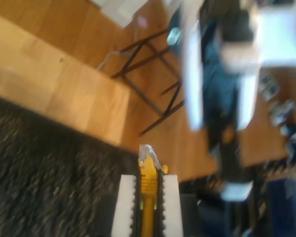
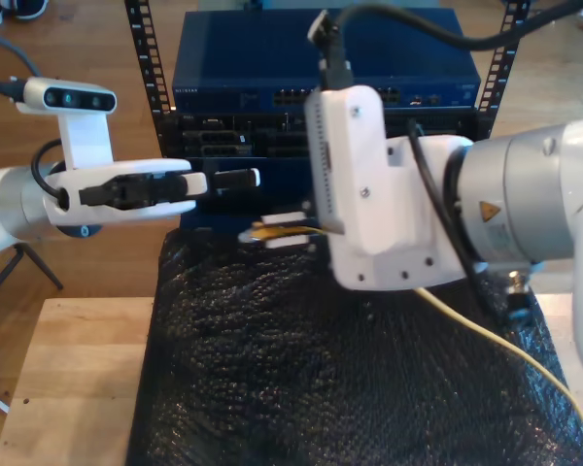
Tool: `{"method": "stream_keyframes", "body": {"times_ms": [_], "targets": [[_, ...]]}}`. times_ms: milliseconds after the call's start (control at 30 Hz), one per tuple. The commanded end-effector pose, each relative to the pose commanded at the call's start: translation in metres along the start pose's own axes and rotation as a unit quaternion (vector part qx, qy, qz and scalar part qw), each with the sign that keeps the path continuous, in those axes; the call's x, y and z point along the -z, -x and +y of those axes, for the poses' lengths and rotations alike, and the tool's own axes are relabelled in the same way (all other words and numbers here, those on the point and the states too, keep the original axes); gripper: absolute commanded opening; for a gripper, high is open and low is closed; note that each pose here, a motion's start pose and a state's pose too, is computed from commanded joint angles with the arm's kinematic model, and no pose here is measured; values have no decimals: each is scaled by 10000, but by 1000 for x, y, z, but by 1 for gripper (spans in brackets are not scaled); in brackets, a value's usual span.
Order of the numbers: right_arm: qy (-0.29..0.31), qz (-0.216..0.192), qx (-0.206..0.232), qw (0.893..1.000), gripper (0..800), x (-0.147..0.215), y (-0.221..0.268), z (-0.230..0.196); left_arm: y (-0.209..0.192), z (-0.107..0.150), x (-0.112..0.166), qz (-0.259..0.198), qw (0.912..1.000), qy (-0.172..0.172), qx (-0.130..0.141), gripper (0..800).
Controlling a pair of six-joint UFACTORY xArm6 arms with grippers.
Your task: Grab the cable and plug it in
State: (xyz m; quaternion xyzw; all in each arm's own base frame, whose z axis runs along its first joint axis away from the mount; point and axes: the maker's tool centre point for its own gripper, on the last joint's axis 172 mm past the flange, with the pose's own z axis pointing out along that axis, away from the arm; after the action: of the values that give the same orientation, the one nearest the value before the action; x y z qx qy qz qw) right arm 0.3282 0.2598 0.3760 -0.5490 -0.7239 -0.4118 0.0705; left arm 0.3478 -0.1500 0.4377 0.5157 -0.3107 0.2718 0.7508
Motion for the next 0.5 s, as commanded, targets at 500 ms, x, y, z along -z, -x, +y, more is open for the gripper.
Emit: {"method": "stream_keyframes", "body": {"times_ms": [500], "targets": [[-236, -963, -1657, 9812, 0, 32, 155, -4, 42, -44, 41, -1606, 9688, -1887, -87, 800]]}}
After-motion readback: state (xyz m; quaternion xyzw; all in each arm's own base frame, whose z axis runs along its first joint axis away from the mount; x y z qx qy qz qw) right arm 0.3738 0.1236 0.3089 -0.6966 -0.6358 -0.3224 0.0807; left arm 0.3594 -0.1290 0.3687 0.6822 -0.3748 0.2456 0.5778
